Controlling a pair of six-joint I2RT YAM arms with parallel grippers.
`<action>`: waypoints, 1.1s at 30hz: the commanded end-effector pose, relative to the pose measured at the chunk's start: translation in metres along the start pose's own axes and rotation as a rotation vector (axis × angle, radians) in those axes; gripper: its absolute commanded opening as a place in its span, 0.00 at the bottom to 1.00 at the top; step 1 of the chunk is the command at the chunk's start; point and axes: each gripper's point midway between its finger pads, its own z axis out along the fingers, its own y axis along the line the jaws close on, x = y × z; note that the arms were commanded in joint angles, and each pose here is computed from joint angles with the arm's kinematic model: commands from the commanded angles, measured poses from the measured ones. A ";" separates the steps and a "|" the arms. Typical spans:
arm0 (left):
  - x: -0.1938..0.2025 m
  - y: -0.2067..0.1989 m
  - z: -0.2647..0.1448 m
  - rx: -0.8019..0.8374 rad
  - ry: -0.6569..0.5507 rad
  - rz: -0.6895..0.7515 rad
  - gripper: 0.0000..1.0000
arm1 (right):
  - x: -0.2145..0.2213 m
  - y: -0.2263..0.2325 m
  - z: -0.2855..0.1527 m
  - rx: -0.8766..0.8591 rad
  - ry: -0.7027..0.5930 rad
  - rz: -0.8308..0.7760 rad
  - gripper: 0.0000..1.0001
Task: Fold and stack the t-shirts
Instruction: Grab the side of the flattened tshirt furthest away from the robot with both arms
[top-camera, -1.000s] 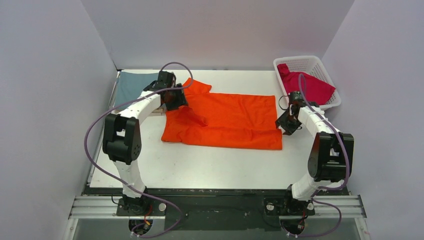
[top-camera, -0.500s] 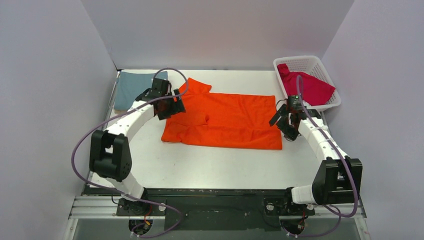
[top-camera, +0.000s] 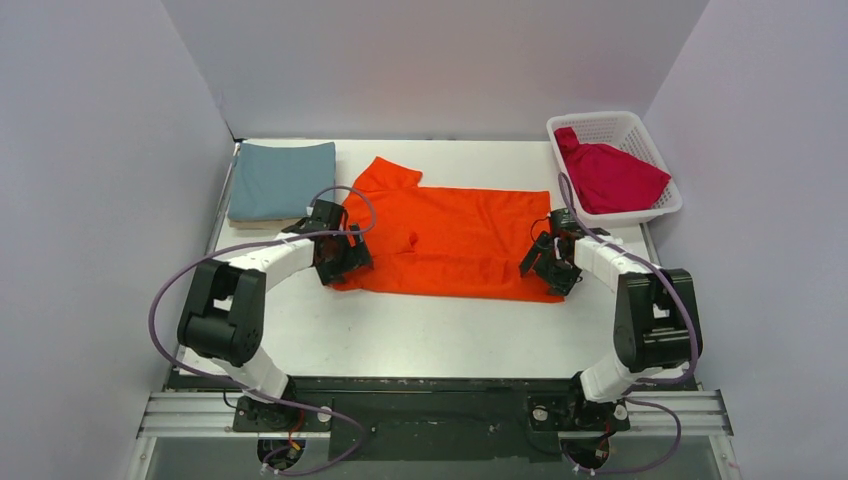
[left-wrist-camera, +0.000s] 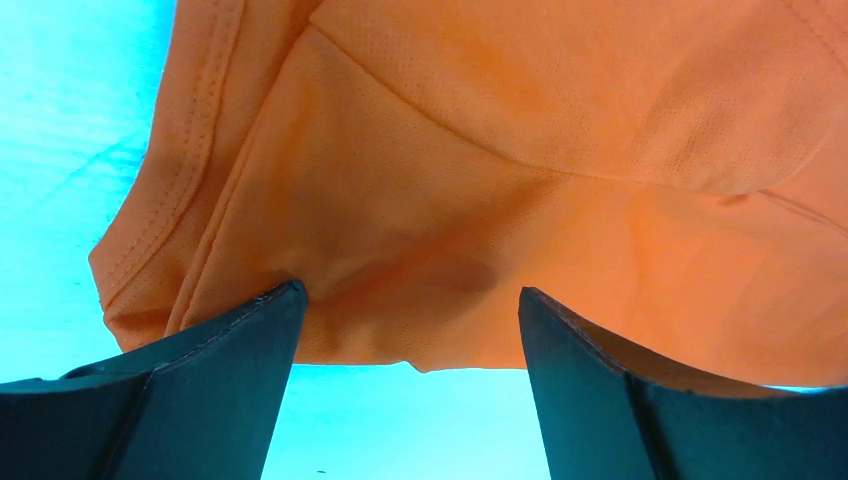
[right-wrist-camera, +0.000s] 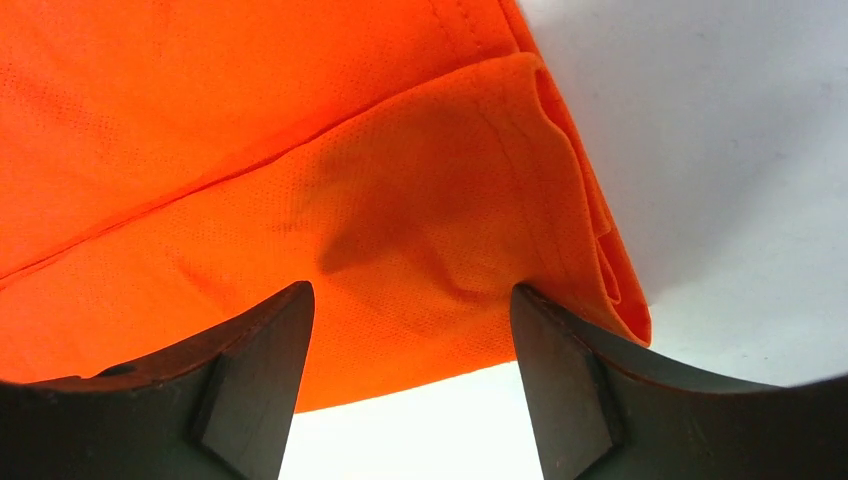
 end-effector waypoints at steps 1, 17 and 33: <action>0.037 0.050 0.002 -0.166 0.056 -0.044 0.90 | 0.033 -0.040 0.002 0.087 0.073 0.013 0.68; 0.154 0.097 -0.064 -0.352 0.126 -0.142 0.91 | 0.131 -0.102 -0.035 0.104 0.182 0.056 0.68; 0.140 0.090 -0.092 -0.349 -0.016 -0.102 0.91 | 0.147 -0.110 -0.058 0.053 0.115 0.129 0.68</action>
